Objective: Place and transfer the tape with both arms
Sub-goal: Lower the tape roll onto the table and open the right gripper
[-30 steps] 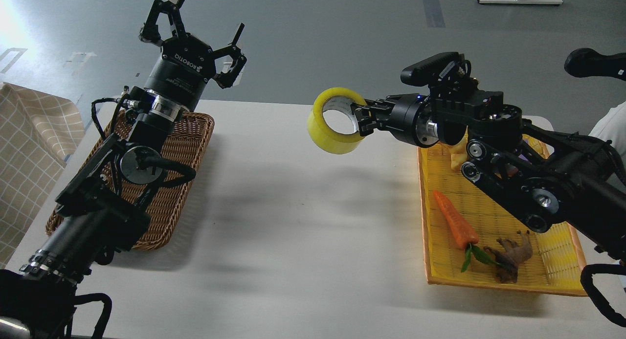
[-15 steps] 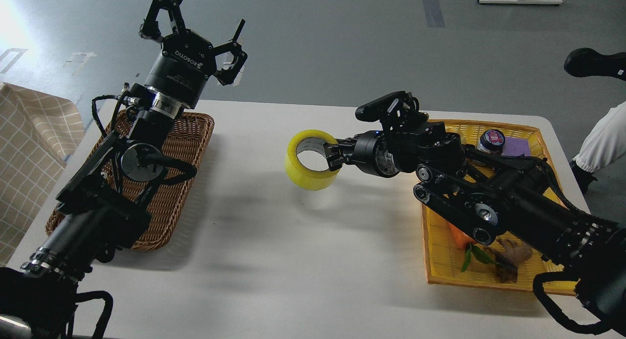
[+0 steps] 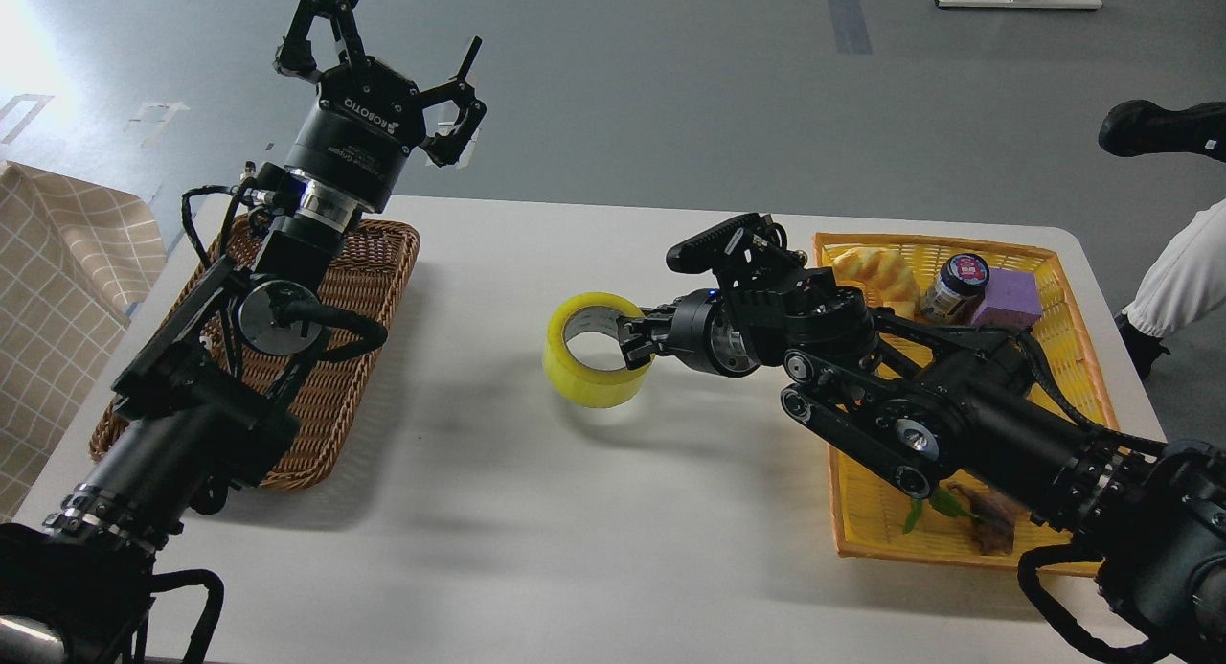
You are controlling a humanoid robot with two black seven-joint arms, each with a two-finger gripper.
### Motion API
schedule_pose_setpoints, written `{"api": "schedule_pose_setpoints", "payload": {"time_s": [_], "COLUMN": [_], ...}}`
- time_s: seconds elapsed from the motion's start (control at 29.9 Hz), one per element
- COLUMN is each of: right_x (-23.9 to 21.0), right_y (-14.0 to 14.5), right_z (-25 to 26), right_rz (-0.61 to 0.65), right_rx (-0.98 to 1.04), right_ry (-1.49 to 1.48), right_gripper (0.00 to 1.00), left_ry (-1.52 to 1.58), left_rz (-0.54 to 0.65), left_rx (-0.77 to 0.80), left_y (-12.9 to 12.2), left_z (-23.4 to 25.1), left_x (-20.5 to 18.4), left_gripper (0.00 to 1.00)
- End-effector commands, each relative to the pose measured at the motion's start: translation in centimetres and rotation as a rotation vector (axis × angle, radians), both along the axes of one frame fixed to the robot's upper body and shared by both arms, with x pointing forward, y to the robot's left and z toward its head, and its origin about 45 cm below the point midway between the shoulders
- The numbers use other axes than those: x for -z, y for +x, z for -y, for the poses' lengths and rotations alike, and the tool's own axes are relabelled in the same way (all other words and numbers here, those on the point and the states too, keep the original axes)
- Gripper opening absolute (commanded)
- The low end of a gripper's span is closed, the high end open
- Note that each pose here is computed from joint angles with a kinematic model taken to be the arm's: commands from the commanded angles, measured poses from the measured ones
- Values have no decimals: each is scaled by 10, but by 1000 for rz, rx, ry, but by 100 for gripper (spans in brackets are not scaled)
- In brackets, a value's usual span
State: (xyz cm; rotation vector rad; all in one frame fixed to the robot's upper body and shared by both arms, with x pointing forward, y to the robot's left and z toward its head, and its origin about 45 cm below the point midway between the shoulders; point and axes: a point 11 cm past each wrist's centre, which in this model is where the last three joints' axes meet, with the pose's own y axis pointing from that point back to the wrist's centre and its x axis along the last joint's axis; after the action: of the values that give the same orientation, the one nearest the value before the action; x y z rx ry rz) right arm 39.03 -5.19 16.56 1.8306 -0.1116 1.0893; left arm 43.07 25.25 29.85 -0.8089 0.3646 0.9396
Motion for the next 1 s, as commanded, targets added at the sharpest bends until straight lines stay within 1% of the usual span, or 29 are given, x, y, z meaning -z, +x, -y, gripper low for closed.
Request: {"api": "schedule_pose_setpoints", "payload": {"time_s": [0.0, 0.13, 0.97], "right_x": [8, 11, 19], "right_y": [5, 9, 4], "right_z": [9, 15, 17], "right_rz": [-10, -12, -28], "right_rx": [28, 48, 41], "right_ry": [-29, -43, -56], "right_gripper": [0, 0, 0], "left_ry": [-1, -1, 2], "left_rz": [-1, -1, 0], "left_rx": [2, 2, 0], "left_y": [0, 0, 0], "left_z": [1, 1, 0], "left_x": [0, 0, 0], "left_gripper": [98, 98, 98]}}
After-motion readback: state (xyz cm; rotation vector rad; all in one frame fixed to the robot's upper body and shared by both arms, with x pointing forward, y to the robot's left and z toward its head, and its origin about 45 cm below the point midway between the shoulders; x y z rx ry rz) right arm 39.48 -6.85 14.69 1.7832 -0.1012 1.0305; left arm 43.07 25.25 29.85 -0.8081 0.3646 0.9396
